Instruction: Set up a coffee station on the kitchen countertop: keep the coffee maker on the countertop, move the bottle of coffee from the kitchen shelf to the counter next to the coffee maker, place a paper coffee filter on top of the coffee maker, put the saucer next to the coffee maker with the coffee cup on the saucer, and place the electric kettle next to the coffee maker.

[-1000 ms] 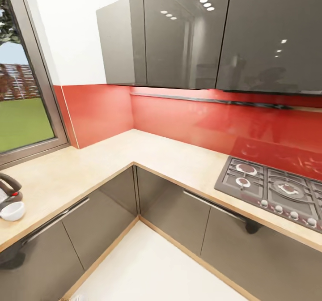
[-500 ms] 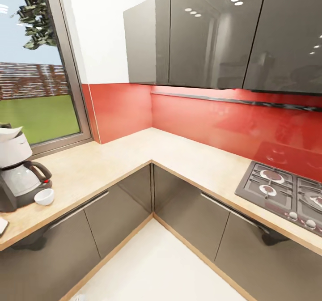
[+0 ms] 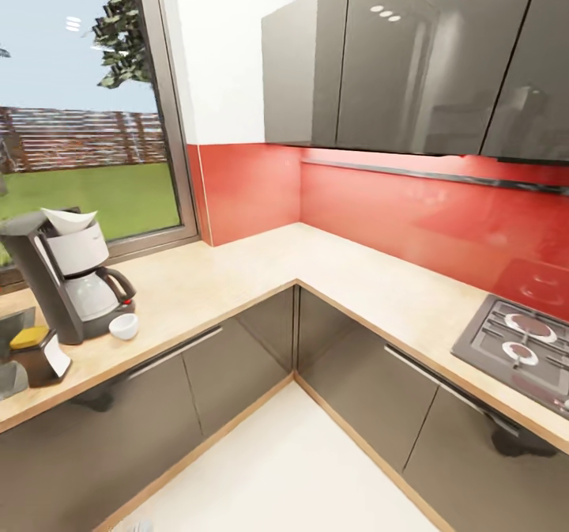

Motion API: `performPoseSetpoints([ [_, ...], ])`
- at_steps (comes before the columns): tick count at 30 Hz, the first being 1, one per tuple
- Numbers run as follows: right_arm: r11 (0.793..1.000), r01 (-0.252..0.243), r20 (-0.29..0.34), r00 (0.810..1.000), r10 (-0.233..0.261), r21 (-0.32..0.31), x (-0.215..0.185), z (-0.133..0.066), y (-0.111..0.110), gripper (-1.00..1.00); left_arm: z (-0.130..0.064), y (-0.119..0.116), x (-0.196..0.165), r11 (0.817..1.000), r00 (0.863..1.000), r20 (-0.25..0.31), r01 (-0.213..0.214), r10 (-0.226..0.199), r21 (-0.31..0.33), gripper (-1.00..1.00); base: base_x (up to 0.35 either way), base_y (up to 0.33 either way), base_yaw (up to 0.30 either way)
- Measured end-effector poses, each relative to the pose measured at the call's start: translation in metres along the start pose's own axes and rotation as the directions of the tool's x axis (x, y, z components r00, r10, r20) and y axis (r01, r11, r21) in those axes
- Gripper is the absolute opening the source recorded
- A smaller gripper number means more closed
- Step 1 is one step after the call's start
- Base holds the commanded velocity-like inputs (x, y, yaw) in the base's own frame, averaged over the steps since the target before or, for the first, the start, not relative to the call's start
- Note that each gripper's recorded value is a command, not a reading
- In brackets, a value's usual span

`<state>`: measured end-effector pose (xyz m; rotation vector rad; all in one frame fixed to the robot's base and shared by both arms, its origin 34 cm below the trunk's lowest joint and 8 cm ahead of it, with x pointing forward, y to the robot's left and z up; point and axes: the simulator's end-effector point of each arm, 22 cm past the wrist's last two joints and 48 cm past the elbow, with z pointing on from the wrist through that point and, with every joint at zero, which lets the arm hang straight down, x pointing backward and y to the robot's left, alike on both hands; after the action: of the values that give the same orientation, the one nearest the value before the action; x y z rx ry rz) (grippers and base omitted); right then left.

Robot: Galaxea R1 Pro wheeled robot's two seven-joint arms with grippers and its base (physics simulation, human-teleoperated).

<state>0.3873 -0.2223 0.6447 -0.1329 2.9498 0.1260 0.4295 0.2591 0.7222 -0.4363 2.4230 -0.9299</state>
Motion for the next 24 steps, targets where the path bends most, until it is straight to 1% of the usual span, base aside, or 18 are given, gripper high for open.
performPoseSetpoints([
  [6, 1.000, 0.000, -0.004, 1.000, 0.000, -0.001, 0.0017, 0.0008, 0.0001, 1.00, 0.0002, 0.0009, 0.0013, 1.000, 1.000, -0.003, 0.002, -0.002, -0.002, -1.00, -0.150, -0.120, 0.275],
  [24, 1.000, -0.002, -0.017, 1.000, 0.002, -0.002, 0.0069, 0.0033, 0.0003, 1.00, 0.0006, 0.0041, 0.0058, 1.000, 1.000, -0.012, 0.009, -0.009, -0.008, -1.00, -0.007, -0.008, 0.274],
])
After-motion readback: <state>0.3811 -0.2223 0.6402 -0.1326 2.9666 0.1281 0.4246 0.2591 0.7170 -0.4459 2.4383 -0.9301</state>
